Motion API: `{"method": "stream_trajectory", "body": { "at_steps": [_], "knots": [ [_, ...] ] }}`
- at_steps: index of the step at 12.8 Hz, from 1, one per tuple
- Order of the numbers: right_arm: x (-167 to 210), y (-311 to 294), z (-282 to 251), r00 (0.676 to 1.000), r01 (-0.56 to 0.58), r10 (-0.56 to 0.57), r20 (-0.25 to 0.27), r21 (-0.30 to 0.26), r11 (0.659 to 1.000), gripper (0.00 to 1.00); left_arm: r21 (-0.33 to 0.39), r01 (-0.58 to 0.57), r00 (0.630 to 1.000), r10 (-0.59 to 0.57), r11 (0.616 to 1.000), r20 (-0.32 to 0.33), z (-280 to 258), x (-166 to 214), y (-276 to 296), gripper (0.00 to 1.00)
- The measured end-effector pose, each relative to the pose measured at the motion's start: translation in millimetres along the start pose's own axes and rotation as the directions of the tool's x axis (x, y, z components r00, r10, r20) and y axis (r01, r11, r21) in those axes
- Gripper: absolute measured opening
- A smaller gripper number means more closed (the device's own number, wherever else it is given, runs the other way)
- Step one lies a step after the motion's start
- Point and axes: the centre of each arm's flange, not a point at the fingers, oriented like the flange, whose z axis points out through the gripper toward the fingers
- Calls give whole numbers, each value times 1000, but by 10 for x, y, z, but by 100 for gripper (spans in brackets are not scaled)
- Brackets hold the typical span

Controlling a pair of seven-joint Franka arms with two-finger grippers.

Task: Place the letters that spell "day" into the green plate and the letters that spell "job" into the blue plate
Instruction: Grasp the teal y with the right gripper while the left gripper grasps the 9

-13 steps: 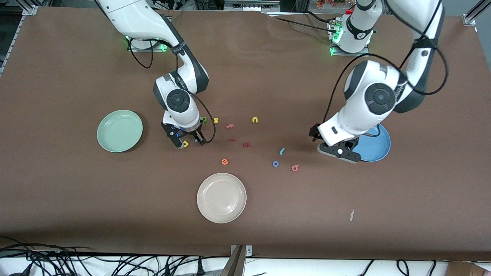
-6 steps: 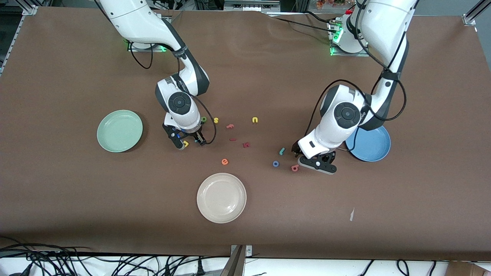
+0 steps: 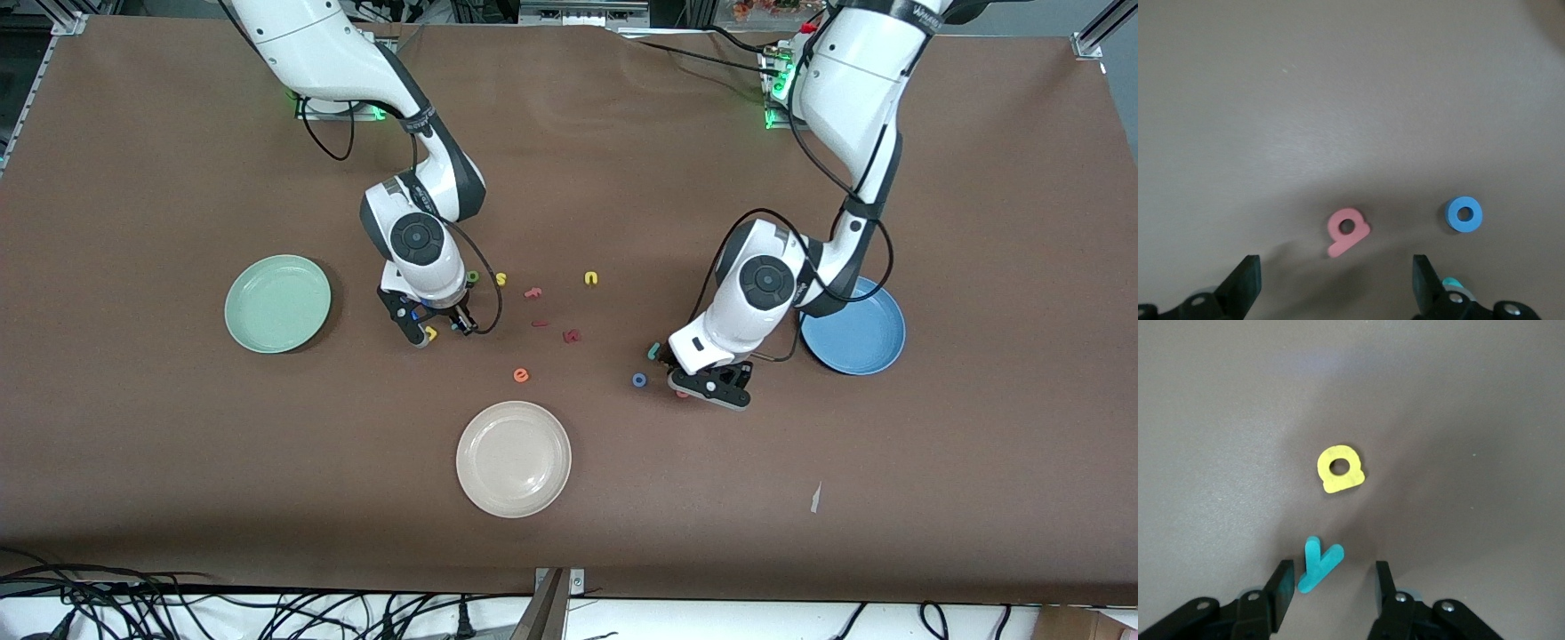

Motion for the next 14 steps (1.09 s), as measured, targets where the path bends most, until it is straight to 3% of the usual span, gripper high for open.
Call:
{"method": "stream_trajectory", "body": {
  "at_steps": [3, 10, 13, 14],
  "knots": [
    [-4, 0, 2, 1000, 10, -10, -7, -1, 1000, 48, 11, -18, 1000, 18, 1000, 5, 154, -34, 87, 100],
    [-25, -1, 22, 999, 32, -32, -23, -4, 999, 45, 22, -20, 1000, 20, 1000, -7, 191, 42, 70, 98],
    [-37, -16, 7, 999, 37, -37, -25, 1, 999, 15, 32, -40, 999, 40, 999, -9, 273, 56, 109, 98],
    [-37, -20, 2, 999, 39, -39, -26, 2, 999, 15, 39, -57, 998, 57, 998, -10, 282, 67, 72, 96]
  ]
}}
